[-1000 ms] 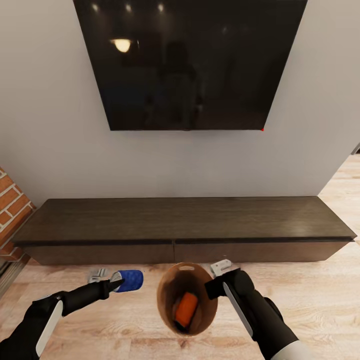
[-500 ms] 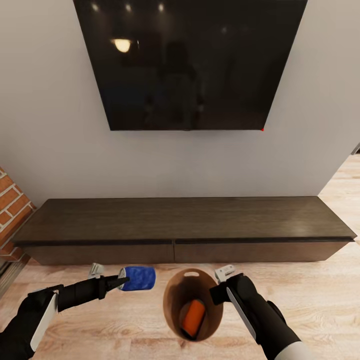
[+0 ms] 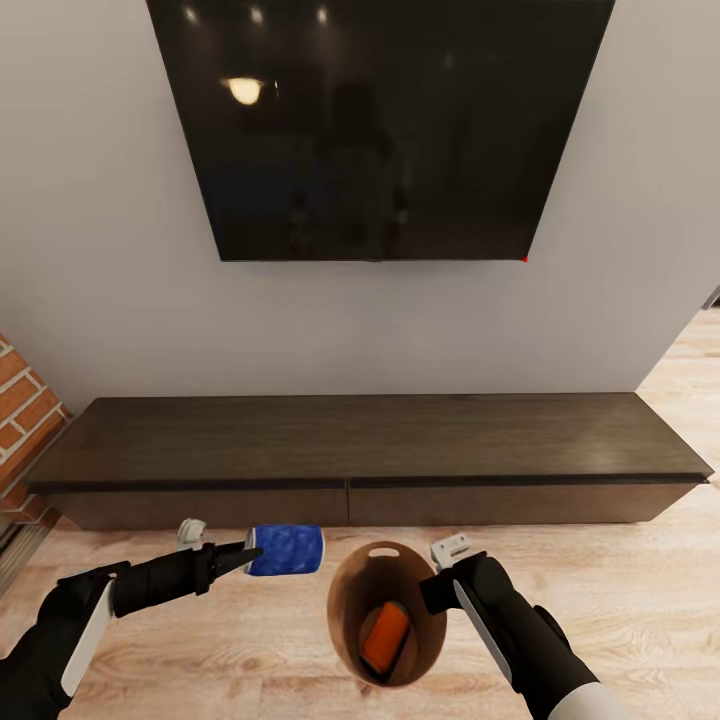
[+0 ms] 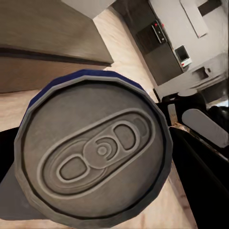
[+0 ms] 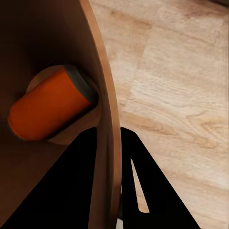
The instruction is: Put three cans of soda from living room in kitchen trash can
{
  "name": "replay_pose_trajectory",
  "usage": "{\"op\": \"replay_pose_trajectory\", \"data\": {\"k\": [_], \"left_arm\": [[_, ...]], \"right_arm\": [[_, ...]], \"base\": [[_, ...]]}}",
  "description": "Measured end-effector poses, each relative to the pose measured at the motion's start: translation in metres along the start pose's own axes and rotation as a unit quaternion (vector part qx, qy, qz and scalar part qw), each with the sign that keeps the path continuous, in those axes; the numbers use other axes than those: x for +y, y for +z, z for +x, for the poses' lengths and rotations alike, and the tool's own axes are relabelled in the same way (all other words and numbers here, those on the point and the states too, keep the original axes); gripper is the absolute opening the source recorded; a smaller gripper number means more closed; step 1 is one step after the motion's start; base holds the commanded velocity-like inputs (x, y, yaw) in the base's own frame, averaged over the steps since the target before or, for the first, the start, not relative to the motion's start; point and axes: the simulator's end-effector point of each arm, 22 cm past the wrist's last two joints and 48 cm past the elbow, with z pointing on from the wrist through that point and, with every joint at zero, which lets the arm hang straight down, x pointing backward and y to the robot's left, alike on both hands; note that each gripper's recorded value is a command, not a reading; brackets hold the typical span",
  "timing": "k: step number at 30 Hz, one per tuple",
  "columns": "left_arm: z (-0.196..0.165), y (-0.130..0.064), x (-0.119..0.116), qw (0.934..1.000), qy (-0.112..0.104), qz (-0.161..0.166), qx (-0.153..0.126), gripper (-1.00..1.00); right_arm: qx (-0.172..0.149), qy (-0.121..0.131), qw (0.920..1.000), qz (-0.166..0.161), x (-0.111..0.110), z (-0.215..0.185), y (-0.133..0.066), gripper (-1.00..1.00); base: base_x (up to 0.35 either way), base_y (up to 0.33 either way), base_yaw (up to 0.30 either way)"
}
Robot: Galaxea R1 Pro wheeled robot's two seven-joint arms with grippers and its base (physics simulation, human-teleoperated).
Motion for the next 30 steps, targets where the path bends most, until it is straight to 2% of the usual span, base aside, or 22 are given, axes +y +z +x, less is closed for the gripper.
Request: {"op": "replay_pose_trajectory", "data": {"k": [6, 13, 18, 22, 30], "left_arm": [[0.002, 0.015, -0.014, 0.9995, -0.008, 0.028, -0.008, -1.0], [0.011, 0.031, -0.025, 0.9988, -0.012, 0.048, 0.001, -1.0], [0.017, 0.054, -0.041, 0.997, -0.021, 0.074, -0.002, -1.0], [0.026, 0.068, -0.052, 0.9956, -0.024, 0.091, 0.009, -1.0], [0.031, 0.074, -0.054, 0.995, -0.027, 0.095, 0.016, -1.0]], "right_arm": [[-0.001, 0.001, 1.0, -0.001, 0.0, -0.002, 0.0, -1.0], [-0.003, 0.0, 1.0, 0.0, 0.0, -0.003, -0.001, -1.0], [-0.003, 0.0, 1.0, 0.0, -0.001, -0.003, -0.001, -1.0], [-0.003, 0.0, 1.0, 0.0, -0.001, -0.003, -0.001, -1.0], [-0.003, 0.0, 1.0, -0.001, 0.0, -0.004, -0.001, -1.0]], "base": [[0.0, 0.0, 0.0], [0.0, 0.0, 0.0], [0.0, 0.0, 0.0], [0.0, 0.0, 0.0], [0.0, 0.0, 0.0]]}}
